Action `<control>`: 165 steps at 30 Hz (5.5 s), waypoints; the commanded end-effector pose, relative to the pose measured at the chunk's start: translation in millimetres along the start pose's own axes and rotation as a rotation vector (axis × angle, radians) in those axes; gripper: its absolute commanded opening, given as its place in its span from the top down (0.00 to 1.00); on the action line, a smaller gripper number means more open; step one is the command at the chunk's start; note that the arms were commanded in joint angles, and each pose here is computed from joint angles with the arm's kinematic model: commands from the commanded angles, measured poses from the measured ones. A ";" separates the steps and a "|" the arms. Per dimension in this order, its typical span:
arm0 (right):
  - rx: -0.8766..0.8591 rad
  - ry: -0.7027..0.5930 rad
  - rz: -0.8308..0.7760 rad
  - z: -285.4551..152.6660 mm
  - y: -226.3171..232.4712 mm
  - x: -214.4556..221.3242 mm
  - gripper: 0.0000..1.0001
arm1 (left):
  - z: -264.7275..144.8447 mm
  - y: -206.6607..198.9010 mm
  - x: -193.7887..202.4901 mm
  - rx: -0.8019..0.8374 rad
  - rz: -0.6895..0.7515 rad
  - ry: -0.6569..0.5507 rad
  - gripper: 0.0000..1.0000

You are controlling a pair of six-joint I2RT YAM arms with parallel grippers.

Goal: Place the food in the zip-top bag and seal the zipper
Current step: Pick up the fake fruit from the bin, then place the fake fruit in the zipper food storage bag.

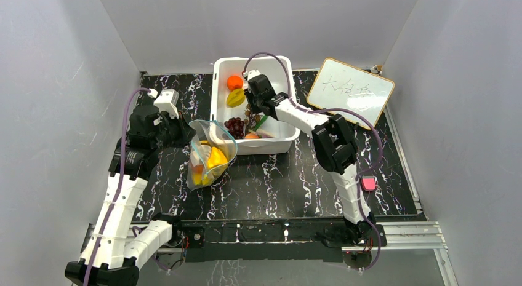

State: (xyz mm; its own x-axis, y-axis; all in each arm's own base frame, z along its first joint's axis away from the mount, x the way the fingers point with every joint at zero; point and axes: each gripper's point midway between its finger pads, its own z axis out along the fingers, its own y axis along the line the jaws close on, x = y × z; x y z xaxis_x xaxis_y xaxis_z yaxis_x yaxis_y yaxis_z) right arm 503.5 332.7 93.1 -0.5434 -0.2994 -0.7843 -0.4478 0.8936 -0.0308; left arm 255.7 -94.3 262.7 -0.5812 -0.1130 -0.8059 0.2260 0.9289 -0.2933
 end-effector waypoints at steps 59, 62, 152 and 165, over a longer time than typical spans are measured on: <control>-0.562 -1.029 -0.231 -385.8 141.3 -150.8 0.96 | -9.1 -56.1 -33.2 0.250 -0.193 -0.062 1.00; -0.572 -1.025 -0.259 -376.8 152.9 -145.2 0.96 | -11.2 -58.2 -30.9 0.261 -0.212 -0.058 1.00; 0.021 -1.495 -0.588 -403.9 126.4 -158.9 1.00 | -15.2 -86.4 -30.2 0.413 -0.432 -0.024 1.00; 0.056 -1.496 -0.546 -380.4 126.8 -112.9 1.00 | -18.2 -90.6 -36.0 0.433 -0.460 -0.034 1.00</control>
State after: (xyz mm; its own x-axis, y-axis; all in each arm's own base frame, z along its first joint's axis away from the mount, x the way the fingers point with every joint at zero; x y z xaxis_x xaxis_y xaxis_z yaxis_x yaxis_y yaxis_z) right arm 264.3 378.3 382.4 0.8053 -0.1188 -0.5809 -0.3188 0.7392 -0.5932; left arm 247.6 -161.8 299.0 -0.6953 -0.4772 -0.5375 0.1837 0.6050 -0.7747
